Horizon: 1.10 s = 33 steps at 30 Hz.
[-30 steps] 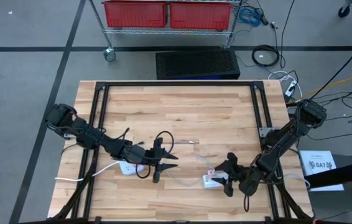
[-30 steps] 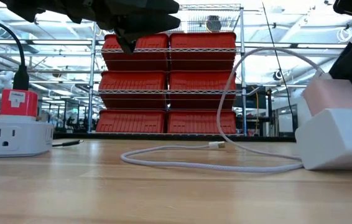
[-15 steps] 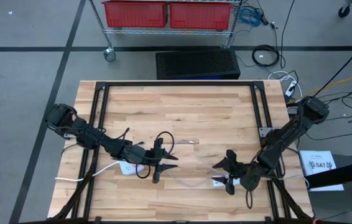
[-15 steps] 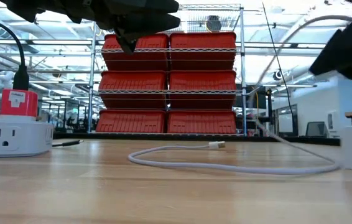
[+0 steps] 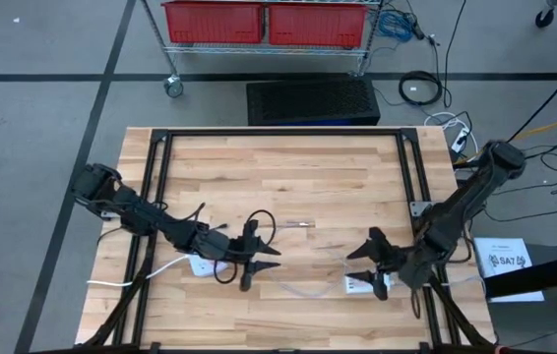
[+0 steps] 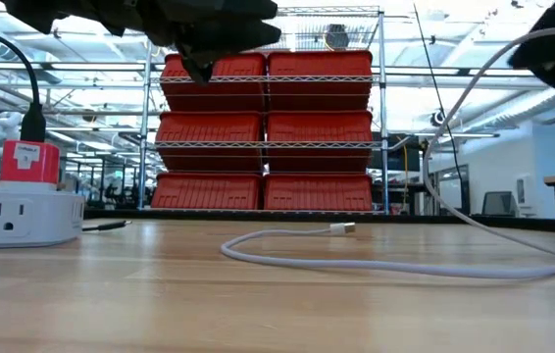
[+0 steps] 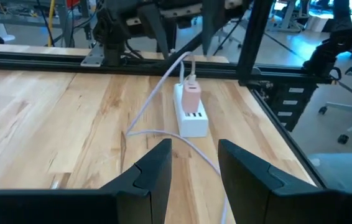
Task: Insert USB
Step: Return to Home Position
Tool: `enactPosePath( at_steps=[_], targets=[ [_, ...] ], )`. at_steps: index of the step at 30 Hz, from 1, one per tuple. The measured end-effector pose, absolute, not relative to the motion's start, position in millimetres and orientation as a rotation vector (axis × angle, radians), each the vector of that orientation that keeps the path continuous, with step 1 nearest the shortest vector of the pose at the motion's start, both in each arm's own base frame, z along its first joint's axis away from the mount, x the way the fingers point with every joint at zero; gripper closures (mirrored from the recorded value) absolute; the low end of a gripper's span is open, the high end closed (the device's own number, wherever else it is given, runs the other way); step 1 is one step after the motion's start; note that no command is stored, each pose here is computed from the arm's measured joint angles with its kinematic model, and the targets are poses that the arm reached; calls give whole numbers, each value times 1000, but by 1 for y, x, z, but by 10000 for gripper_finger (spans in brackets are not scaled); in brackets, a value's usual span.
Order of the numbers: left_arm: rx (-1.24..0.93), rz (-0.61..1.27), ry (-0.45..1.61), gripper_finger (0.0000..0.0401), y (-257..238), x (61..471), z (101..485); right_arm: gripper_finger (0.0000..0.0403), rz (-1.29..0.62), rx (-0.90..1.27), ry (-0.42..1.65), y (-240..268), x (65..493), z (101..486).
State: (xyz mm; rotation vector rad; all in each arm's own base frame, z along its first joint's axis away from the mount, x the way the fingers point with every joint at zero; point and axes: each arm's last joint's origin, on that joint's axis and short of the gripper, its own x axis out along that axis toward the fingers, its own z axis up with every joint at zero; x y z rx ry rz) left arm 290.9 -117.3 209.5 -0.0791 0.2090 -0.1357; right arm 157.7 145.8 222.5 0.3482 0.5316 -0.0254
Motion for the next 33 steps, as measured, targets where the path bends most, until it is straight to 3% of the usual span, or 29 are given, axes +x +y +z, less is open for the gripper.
enactPosePath(
  at_steps=[7, 13, 16, 22, 27, 33],
  targets=[
    [-29, -97, 255, 264, -110, 275, 227, 167, -26, 289, 419, 133, 150, 244],
    [72, -48, 273, 280, -102, 263, 236, 179, -112, 97, 367, 113, 156, 251],
    [111, 9, 268, 310, -91, 257, 231, 221, -166, 13, 361, 102, 164, 252],
    [96, 21, 176, 392, -58, 238, 223, 383, -170, -126, 292, 80, 173, 268],
    [74, 57, 108, 395, -21, 228, 219, 398, -169, -151, 253, 55, 174, 278],
    [117, 87, 100, 397, 0, 221, 220, 402, -81, -137, 172, 26, 179, 259]
  ],
)
